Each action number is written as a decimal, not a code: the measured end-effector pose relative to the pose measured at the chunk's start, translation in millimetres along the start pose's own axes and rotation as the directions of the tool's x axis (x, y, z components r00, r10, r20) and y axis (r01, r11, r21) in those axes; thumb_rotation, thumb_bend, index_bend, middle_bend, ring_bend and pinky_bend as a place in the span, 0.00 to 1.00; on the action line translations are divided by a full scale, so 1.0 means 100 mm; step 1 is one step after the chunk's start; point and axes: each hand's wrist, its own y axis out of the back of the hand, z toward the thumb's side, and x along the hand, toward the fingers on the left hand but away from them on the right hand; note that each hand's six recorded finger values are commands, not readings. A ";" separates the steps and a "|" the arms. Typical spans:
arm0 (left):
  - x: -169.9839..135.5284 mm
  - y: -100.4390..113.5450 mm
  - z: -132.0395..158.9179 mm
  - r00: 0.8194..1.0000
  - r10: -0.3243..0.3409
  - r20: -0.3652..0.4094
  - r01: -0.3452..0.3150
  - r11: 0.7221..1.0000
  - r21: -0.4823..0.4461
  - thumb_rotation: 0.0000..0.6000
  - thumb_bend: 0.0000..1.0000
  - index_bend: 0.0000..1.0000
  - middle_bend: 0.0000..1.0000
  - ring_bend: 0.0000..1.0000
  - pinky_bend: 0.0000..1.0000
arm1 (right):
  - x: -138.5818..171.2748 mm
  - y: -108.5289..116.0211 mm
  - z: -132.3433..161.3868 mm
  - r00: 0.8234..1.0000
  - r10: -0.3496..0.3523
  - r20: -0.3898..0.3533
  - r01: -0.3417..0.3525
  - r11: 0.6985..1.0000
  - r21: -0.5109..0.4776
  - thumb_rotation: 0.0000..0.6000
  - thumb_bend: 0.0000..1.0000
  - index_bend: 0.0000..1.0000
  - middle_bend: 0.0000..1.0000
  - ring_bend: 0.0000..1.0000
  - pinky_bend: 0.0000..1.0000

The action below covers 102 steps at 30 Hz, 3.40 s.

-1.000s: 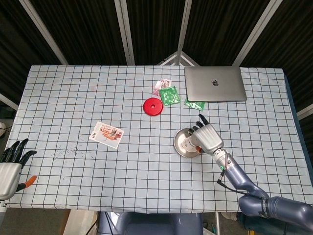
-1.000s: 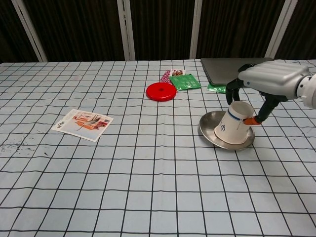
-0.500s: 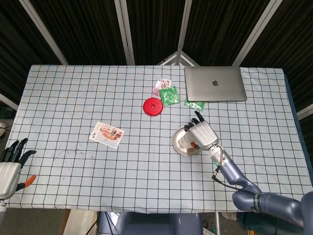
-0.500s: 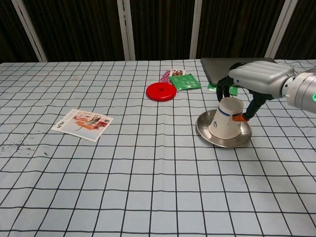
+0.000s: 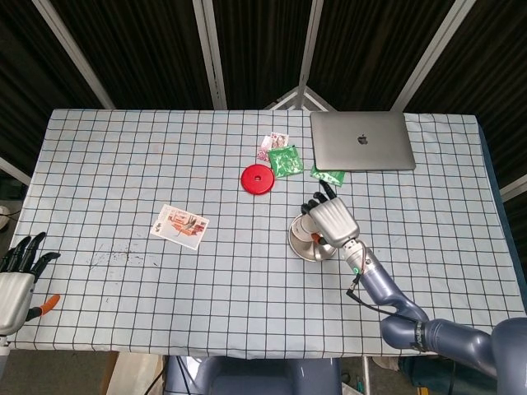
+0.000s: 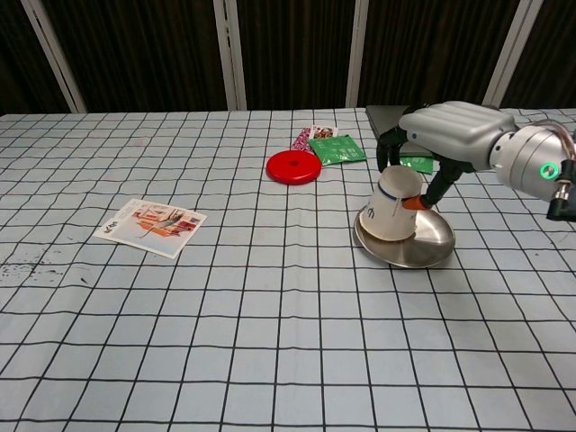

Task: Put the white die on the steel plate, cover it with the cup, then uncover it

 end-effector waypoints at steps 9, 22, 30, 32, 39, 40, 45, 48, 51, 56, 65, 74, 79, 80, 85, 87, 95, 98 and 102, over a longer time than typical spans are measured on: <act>0.00 -0.01 0.01 1.000 -0.005 0.001 0.005 1.000 0.002 1.00 0.28 0.26 0.00 0.00 0.13 | -0.07 0.00 -0.04 0.999 -0.027 0.033 0.028 1.000 -0.002 1.00 0.38 0.52 0.47 0.25 0.02; 0.00 -0.01 0.01 1.000 -0.005 0.002 0.005 1.000 0.004 1.00 0.27 0.26 0.00 0.00 0.13 | 0.02 -0.03 -0.24 0.998 -0.009 0.061 0.007 0.999 0.036 1.00 0.38 0.54 0.47 0.25 0.02; -0.01 -0.03 0.03 1.000 -0.011 0.006 0.011 1.000 0.008 1.00 0.28 0.26 0.00 0.00 0.13 | 0.20 -0.02 -0.09 1.000 0.005 -0.003 -0.005 0.999 0.037 1.00 0.38 0.54 0.47 0.25 0.02; -0.01 -0.03 0.04 1.000 -0.012 0.006 0.012 1.000 0.008 1.00 0.28 0.26 0.00 0.00 0.13 | 0.24 -0.02 -0.04 1.000 0.009 -0.020 -0.008 0.999 0.038 1.00 0.38 0.54 0.47 0.25 0.02; -0.01 -0.02 0.03 1.000 -0.011 0.006 0.011 1.000 0.005 1.00 0.28 0.26 0.00 0.00 0.13 | 0.29 -0.02 0.10 0.998 0.021 -0.056 -0.019 0.999 0.028 1.00 0.38 0.54 0.47 0.25 0.02; -0.01 -0.02 0.03 1.000 -0.011 0.006 0.011 1.000 0.004 1.00 0.28 0.26 0.00 0.00 0.13 | 0.28 -0.02 0.12 0.998 0.021 -0.060 -0.020 0.999 0.029 1.00 0.38 0.54 0.47 0.25 0.02; -0.01 -0.02 0.03 1.000 -0.011 0.007 0.011 1.000 0.002 1.00 0.28 0.26 0.00 0.00 0.13 | 0.25 0.00 0.19 0.997 0.022 -0.070 -0.021 1.000 0.017 1.00 0.38 0.54 0.47 0.25 0.02; -0.01 -0.02 0.03 1.000 -0.011 0.008 0.011 1.000 0.001 1.00 0.28 0.26 0.00 0.00 0.13 | 0.21 0.00 0.22 0.997 0.021 -0.074 -0.020 1.000 0.015 1.00 0.38 0.54 0.47 0.25 0.02; -0.01 -0.02 0.02 1.000 -0.011 0.008 0.011 1.000 0.001 1.00 0.28 0.26 0.00 0.00 0.13 | 0.16 0.01 0.23 0.997 0.015 -0.074 -0.014 1.000 0.013 1.00 0.38 0.54 0.47 0.25 0.02; -0.01 -0.02 0.03 1.000 -0.013 0.009 0.012 1.000 0.004 1.00 0.28 0.26 0.00 0.00 0.13 | 0.07 0.03 0.23 0.998 -0.003 -0.067 0.003 1.000 0.004 1.00 0.38 0.54 0.47 0.25 0.02; -0.01 -0.02 0.02 1.000 -0.011 0.005 0.011 1.000 0.007 1.00 0.28 0.26 0.00 0.00 0.13 | -0.04 0.00 0.00 1.000 -0.012 -0.002 0.012 1.000 0.000 1.00 0.38 0.54 0.47 0.25 0.02; 0.00 -0.03 0.04 1.000 -0.015 0.003 0.015 1.000 0.010 1.00 0.28 0.27 0.00 0.00 0.13 | -0.04 -0.03 -0.30 0.998 -0.023 0.060 0.023 1.000 0.008 1.00 0.38 0.56 0.47 0.25 0.02; 0.00 -0.04 0.05 1.000 -0.018 0.006 0.018 1.000 0.011 1.00 0.28 0.27 0.00 0.00 0.13 | 0.02 -0.05 -0.37 0.998 -0.010 0.061 0.009 1.000 0.018 1.00 0.38 0.56 0.47 0.25 0.02; 0.00 -0.04 0.05 1.000 -0.018 0.006 0.018 1.000 0.011 1.00 0.28 0.27 0.00 0.00 0.13 | 0.03 -0.05 -0.37 0.998 -0.006 0.056 0.005 1.000 0.018 1.00 0.38 0.56 0.47 0.25 0.02; -0.01 -0.03 0.05 1.000 -0.016 0.006 0.016 1.000 0.008 1.00 0.28 0.27 0.00 0.00 0.13 | 0.13 -0.07 -0.28 1.000 0.016 0.014 -0.016 1.000 0.005 1.00 0.38 0.58 0.47 0.25 0.02; -0.01 -0.03 0.05 1.000 -0.016 0.008 0.016 1.000 0.007 1.00 0.28 0.27 0.00 0.00 0.13 | 0.18 -0.09 -0.23 1.000 0.025 -0.009 -0.024 1.000 0.012 1.00 0.38 0.58 0.47 0.25 0.02; -0.01 -0.03 0.05 1.000 -0.018 0.013 0.018 1.000 0.003 1.00 0.28 0.27 0.00 0.00 0.13 | 0.23 -0.09 -0.02 0.997 0.034 -0.067 -0.033 0.999 0.007 1.00 0.38 0.58 0.47 0.25 0.02; -0.01 -0.03 0.05 1.000 -0.018 0.013 0.018 1.000 0.002 1.00 0.28 0.27 0.00 0.00 0.13 | 0.23 -0.05 0.08 0.996 0.023 -0.089 -0.024 1.000 -0.002 1.00 0.38 0.58 0.47 0.25 0.02; -0.01 -0.03 0.05 1.000 -0.019 0.016 0.019 1.000 -0.001 1.00 0.28 0.27 0.00 0.00 0.13 | 0.19 -0.01 0.18 0.994 0.013 -0.107 -0.014 1.000 -0.016 1.00 0.38 0.58 0.47 0.25 0.02</act>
